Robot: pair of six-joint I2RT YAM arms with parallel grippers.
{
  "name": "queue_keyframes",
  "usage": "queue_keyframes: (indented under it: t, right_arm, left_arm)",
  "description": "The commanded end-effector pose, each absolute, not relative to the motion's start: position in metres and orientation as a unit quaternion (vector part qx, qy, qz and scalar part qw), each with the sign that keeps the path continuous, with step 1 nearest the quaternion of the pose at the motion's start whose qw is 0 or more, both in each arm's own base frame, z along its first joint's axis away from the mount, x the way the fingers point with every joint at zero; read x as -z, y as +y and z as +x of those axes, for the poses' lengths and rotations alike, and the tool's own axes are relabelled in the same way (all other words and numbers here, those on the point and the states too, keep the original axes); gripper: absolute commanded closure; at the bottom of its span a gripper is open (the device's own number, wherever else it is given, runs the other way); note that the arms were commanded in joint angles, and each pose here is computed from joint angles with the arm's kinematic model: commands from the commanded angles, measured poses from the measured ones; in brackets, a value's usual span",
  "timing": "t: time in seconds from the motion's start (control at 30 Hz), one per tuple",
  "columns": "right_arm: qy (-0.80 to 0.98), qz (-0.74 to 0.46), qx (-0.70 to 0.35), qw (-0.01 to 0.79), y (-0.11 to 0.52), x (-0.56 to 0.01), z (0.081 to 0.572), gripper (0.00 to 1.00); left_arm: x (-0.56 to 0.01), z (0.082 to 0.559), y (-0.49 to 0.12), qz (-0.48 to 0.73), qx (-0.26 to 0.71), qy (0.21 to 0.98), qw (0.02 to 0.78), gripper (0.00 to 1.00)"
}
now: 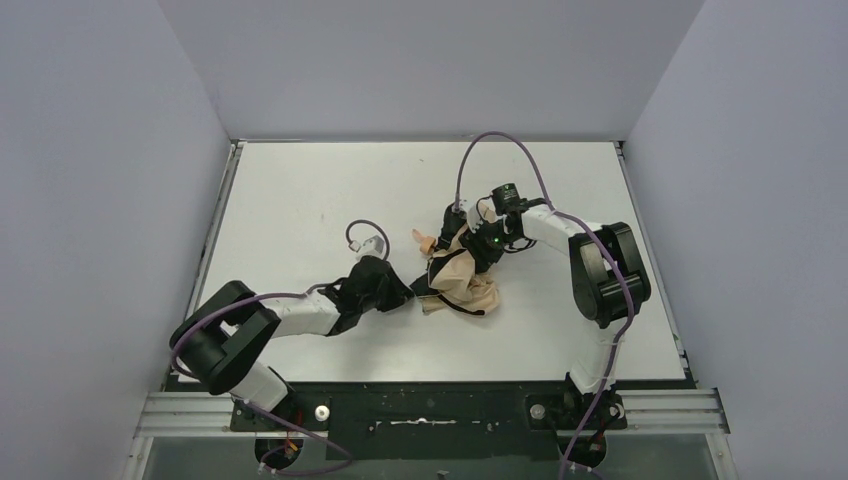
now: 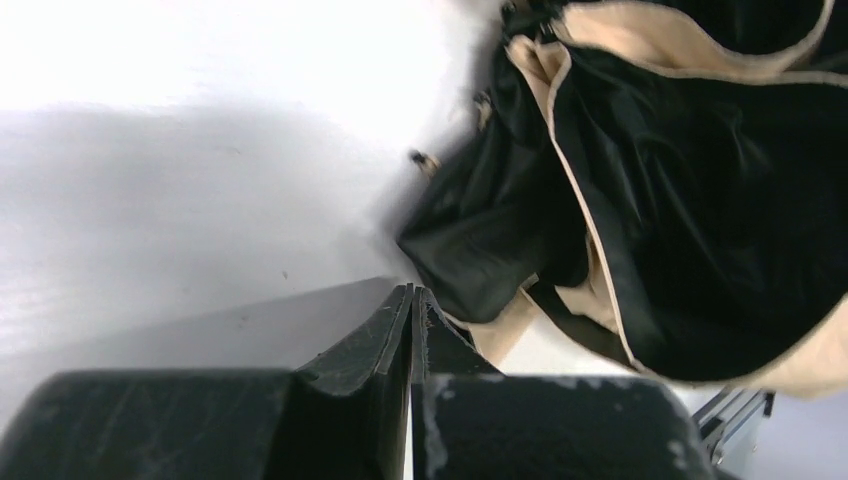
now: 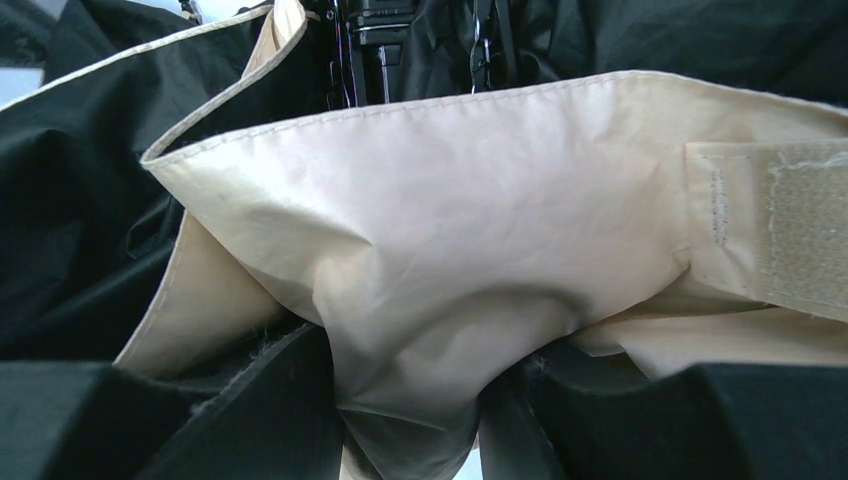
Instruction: Put away the umbrella
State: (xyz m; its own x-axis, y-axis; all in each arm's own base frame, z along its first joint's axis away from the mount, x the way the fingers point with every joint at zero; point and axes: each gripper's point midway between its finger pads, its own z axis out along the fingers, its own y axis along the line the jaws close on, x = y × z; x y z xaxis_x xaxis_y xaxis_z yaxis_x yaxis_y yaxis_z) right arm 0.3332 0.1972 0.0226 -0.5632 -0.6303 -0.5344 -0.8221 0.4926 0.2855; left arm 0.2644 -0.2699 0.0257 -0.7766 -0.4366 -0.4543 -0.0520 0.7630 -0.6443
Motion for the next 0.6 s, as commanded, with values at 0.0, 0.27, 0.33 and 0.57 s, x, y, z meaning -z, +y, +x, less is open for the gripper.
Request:
queue_keyframes:
  t: [0.0, 0.27, 0.33, 0.57]
  right_arm:
    - [0.883, -0.404, -0.182, 0.153, 0.163, 0.013, 0.342, 0.92]
    - [0.884, -0.402, -0.183, 0.153, 0.163, 0.012, 0.341, 0.92]
    - [0.883, -0.404, -0.182, 0.152, 0.163, 0.011, 0.341, 0.92]
    - [0.882, -0.407, -0.182, 0.152, 0.165, 0.01, 0.341, 0.92]
  left_arm:
    - [-0.058, 0.257, -0.288, -0.072, 0.327, 0.884, 0.327, 1.0]
    - [-0.057, 0.252, -0.277, -0.079, 0.311, 0.888, 0.331, 0.94]
    - [-0.06, 0.252, -0.275, -0.081, 0.314, 0.884, 0.336, 0.78]
    - [-0.062, 0.265, -0.273, -0.093, 0.313, 0.877, 0.352, 0.34]
